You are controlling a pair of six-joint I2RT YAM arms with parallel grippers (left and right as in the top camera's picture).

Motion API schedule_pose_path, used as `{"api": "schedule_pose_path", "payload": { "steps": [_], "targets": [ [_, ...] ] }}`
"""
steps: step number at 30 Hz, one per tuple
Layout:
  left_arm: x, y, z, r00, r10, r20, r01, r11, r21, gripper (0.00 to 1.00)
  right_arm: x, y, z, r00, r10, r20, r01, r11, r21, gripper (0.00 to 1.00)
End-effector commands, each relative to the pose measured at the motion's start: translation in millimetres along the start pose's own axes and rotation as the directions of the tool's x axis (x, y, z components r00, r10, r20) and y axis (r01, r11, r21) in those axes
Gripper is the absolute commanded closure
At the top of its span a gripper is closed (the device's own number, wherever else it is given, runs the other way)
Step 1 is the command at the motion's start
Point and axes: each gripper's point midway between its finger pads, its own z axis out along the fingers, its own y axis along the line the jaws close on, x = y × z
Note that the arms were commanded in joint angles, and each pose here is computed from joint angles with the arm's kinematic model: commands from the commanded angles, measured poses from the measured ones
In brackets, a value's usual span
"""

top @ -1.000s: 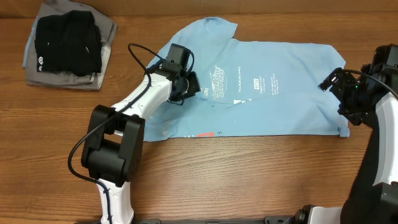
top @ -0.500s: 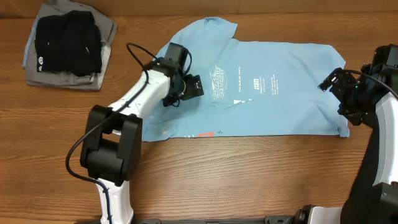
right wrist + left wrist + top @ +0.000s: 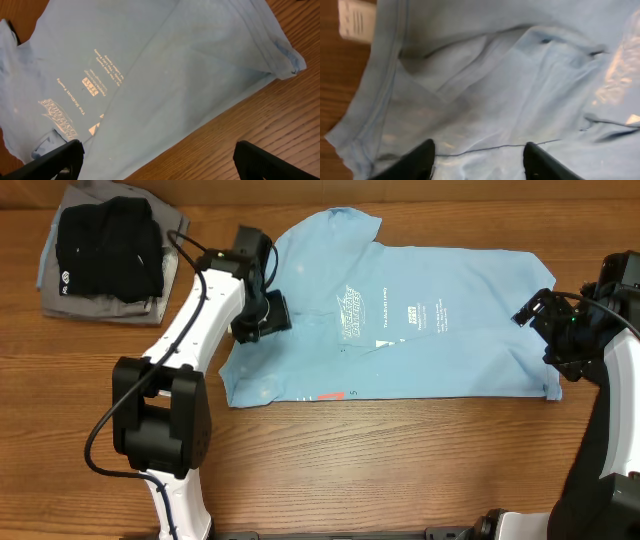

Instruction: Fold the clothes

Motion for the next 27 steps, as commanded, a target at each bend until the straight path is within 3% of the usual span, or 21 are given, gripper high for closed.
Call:
{"api": "schedule_pose_path", "payload": {
  "steps": [1, 5, 7, 27],
  "targets": [
    [16.9, 12.3, 16.3, 0.998, 0.008, -0.056, -0.010, 1.000, -0.027, 0.61, 0.5, -0.1, 1.0, 1.000, -0.012, 0.003, 0.012, 1.000, 0.008, 0.00],
    [21.8, 17.8, 23.8, 0.997, 0.001, -0.072, -0.003, 0.999, -0.032, 0.88, 0.7, -0.2, 1.0, 1.000, -0.012, 0.002, 0.012, 1.000, 0.008, 0.00],
    [21.2, 19.3, 25.0, 0.998, -0.003, -0.070, 0.001, 0.999, -0.032, 0.96, 0.7, -0.2, 1.0, 1.000, -0.012, 0.002, 0.012, 1.000, 0.008, 0.00],
    [10.6, 36.6, 56.0, 0.996, -0.032, -0.086, 0.026, 0.997, -0.066, 0.96, 0.7, -0.3, 1.0, 1.000, -0.012, 0.002, 0.012, 1.000, 0.009, 0.00]
  ]
}}
